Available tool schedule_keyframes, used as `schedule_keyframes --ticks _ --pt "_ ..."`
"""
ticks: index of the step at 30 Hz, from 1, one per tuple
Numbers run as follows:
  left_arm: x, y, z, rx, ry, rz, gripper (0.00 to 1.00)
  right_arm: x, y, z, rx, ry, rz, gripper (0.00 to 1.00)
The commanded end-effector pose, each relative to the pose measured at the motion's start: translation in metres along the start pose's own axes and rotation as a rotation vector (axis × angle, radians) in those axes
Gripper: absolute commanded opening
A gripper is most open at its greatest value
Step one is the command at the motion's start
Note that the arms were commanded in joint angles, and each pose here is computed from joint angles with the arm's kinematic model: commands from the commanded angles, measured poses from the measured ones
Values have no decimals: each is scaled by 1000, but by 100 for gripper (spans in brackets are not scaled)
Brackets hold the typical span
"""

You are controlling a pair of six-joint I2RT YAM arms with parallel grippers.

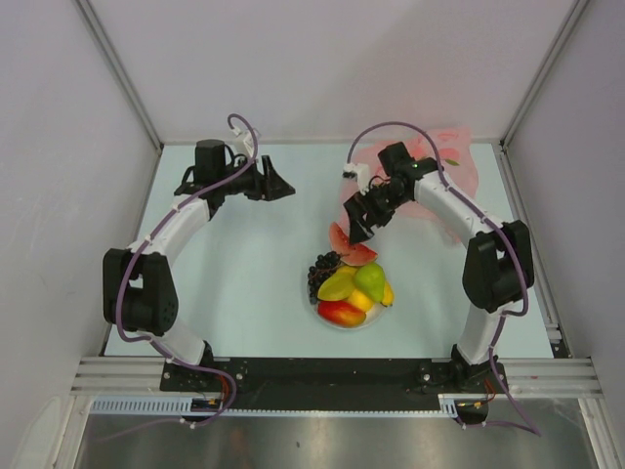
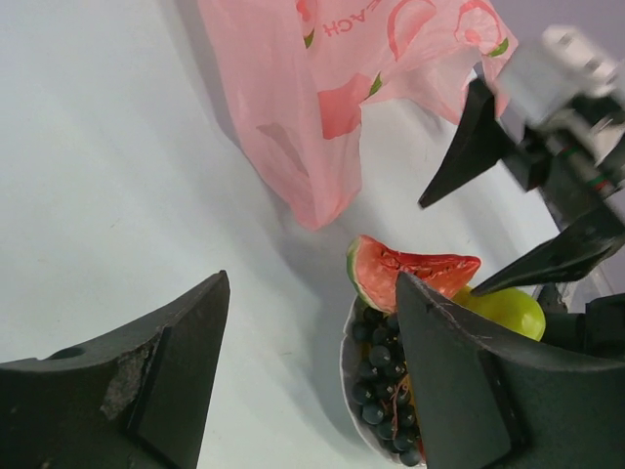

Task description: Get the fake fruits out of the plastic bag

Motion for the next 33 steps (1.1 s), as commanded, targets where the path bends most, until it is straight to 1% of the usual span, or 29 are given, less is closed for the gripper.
schedule_keyframes --ticks 1,2,3,4,5,7,8,10,11,12,13,14,15,16,17,19,21,23,24,28,30,33 --pt "-21 -14 -11 -8 -46 105 75 -46 0 -57 37 -177 -48 100" --pt "-21 -14 -13 -18 -38 108 76 -48 -5 -61 50 -186 -37 100" --pt "-22 -12 -14 -29 -34 135 80 -49 -10 -69 65 -201 -6 100" --pt "-30 -14 -16 -45 -46 158 95 -52 -17 -75 83 -220 15 100" --pt "-28 -12 -18 -64 -31 158 100 -47 -34 -87 120 -247 75 100" --pt "-38 -12 -24 -95 -41 219 100 -45 -52 -98 146 -303 191 100" --pt "-36 -10 -27 -114 -27 223 100 -37 -71 -114 188 -343 256 100" --pt "-46 -7 -35 -168 -38 285 100 -32 -91 -128 231 -412 364 100" --pt "-45 -3 -40 -194 -24 300 100 -26 -104 -142 276 -444 404 100" --pt "-47 -1 -45 -222 -29 312 100 -22 -120 -151 377 -454 440 100" --pt "-50 5 -50 -277 -33 317 100 -20 -127 -154 436 -453 494 100" --pt "-51 10 -54 -315 -33 327 100 -10 -141 -169 527 -462 543 100" --pt "-53 12 -60 -347 -42 336 100 -3 -153 -183 660 -461 565 100" --pt "-51 20 -65 -404 -38 333 100 0 -156 -191 715 -471 585 100" --pt "-51 22 -68 -425 -35 347 100 6 -157 -192 749 -464 592 100" --pt "-47 26 -74 -460 -16 358 100 6 -150 -203 793 -483 553 100" --pt "-44 31 -79 -498 0 374 100 12 -139 -201 780 -484 549 100" --pt "-34 37 -83 -521 17 383 100 14 -130 -199 761 -493 555 100" --pt "-24 43 -82 -528 38 378 100 20 -126 -191 737 -485 566 100" --pt "-4 55 -84 -556 94 371 100 18 -107 -194 709 -521 560 100" --pt "3 60 -86 -567 121 386 100 17 -105 -196 714 -539 565 100" --pt "3 63 -90 -588 151 403 100 17 -99 -198 708 -560 558 99"
Point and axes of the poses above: each gripper's point midway between its finger pads, its own z axis out along the fingers, its own y axis along the line the jaws close on, x = y × z, the point moved 2 cm from there along -z, back along the fingers, and after that the axes turned 6 degrees about -z, right-handed, at the moved point
